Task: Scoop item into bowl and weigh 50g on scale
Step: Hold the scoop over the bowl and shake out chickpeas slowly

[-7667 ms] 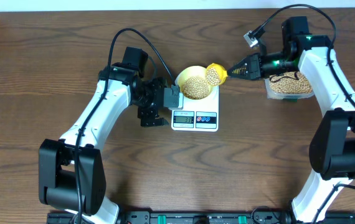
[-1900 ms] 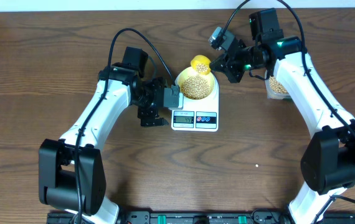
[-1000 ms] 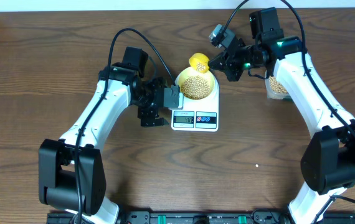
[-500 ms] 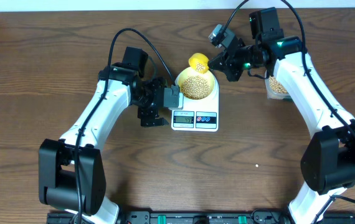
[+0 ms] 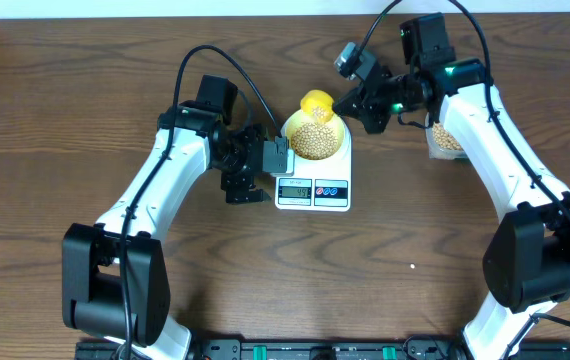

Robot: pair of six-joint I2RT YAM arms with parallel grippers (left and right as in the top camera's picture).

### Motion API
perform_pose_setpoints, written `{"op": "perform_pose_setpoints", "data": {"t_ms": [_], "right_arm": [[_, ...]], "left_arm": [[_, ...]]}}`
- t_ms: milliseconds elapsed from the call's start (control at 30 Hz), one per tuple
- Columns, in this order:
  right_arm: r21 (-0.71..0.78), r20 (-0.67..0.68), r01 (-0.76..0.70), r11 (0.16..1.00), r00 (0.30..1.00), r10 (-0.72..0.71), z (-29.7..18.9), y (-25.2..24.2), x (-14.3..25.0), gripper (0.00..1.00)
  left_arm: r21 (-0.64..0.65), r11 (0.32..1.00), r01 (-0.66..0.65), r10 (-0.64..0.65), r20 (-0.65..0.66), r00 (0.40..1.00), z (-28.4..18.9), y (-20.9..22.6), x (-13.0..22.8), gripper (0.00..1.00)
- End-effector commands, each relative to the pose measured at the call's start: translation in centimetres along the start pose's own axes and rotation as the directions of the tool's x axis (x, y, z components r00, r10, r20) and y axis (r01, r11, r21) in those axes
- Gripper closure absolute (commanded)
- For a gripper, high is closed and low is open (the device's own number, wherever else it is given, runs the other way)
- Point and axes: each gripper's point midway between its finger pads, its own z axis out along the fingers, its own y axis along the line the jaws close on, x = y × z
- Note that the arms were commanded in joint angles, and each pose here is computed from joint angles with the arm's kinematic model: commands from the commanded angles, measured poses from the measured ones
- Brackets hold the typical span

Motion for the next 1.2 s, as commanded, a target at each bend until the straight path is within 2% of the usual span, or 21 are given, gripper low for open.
{"op": "perform_pose_setpoints", "data": {"t_ms": [0, 400, 533, 600, 767, 867, 1167], "right_arm": [[0.020, 0.022, 0.017, 1.000, 1.000, -0.017, -0.7, 0.2, -0.9, 0.99], [0.014, 0.029, 0.021, 1.000, 0.999, -0.022, -0.7, 0.3, -1.0, 0.99], [-0.040, 0.014, 0.113, 0.993, 0.994, -0.113, -0.4, 1.8, -0.6, 0.99], [0.018, -0.004, 0.052, 0.998, 0.999, -0.052, -0.4, 0.6, -0.5, 0.99], [0.060, -0.012, 0.040, 0.997, 0.999, -0.039, -0.4, -0.2, -0.5, 0.99], [0.036, -0.017, 0.090, 0.995, 0.996, -0.089, -0.3, 0.4, -0.5, 0.99], [0.044, -0.003, 0.041, 0.998, 0.999, -0.041, -0.2, 0.3, -0.8, 0.99]], "left_arm": [[0.020, 1.000, 0.000, 0.000, 0.012, 1.000, 0.3, -0.5, -0.1, 0.02], [0.020, 1.000, 0.000, 0.000, 0.012, 1.000, 0.3, -0.5, -0.1, 0.02], [0.020, 1.000, 0.000, 0.000, 0.012, 1.000, 0.3, -0.5, -0.1, 0.02], [0.020, 1.000, 0.000, 0.000, 0.012, 1.000, 0.3, -0.5, -0.1, 0.02], [0.020, 1.000, 0.000, 0.000, 0.012, 1.000, 0.3, -0.5, -0.1, 0.03], [0.020, 1.000, 0.000, 0.000, 0.012, 1.000, 0.3, -0.5, -0.1, 0.02], [0.020, 1.000, 0.000, 0.000, 0.012, 1.000, 0.3, -0.5, -0.1, 0.02]]}}
